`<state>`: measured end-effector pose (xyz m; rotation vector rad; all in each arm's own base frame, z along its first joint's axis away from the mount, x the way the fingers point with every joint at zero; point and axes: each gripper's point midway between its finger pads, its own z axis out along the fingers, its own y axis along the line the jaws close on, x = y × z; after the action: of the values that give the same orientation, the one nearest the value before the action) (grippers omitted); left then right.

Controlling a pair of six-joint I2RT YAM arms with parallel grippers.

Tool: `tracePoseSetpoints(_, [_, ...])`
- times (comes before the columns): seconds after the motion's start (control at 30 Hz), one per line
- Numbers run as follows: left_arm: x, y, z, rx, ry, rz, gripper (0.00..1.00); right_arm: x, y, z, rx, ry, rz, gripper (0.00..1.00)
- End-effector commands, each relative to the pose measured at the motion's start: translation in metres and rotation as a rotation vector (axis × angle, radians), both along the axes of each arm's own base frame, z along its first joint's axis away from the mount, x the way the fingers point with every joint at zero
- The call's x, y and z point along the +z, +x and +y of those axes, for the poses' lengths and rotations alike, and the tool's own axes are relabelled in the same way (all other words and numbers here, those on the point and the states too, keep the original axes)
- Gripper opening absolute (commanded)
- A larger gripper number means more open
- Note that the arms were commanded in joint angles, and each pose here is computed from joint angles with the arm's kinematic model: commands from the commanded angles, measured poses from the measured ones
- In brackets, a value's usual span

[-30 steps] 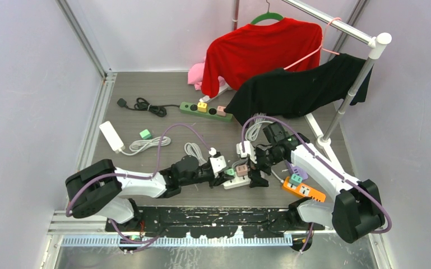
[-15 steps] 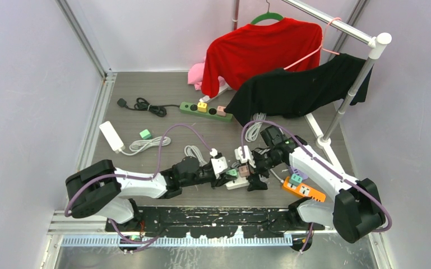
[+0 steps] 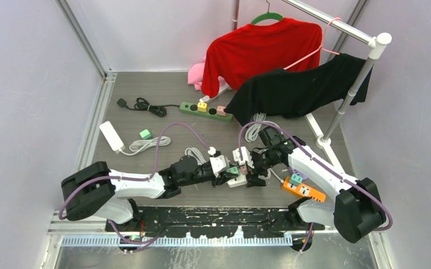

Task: Pull the plug off the socket
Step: Remove the plug from the socket.

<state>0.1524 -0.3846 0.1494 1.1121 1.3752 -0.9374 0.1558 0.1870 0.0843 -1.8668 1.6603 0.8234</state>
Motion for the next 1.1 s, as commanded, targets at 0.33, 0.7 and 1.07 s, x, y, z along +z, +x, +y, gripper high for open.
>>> tracePoseSetpoints(0.33, [0.087,0.001,-0.001,0.0,-0.199,-0.11,0.0,0.003,0.001,-0.003,0.044,-0.045,-0.044,0.01])
tracePoseSetpoints(0.7, [0.125,-0.009,0.017,-0.072,-0.215,-0.015,0.0,-0.008,0.015,0.001,-0.037,-0.172,-0.031,0.01])
tracePoseSetpoints(1.07, [0.058,-0.004,0.05,0.046,0.048,0.095,0.0,0.021,-0.003,0.001,0.032,-0.059,0.025,0.01])
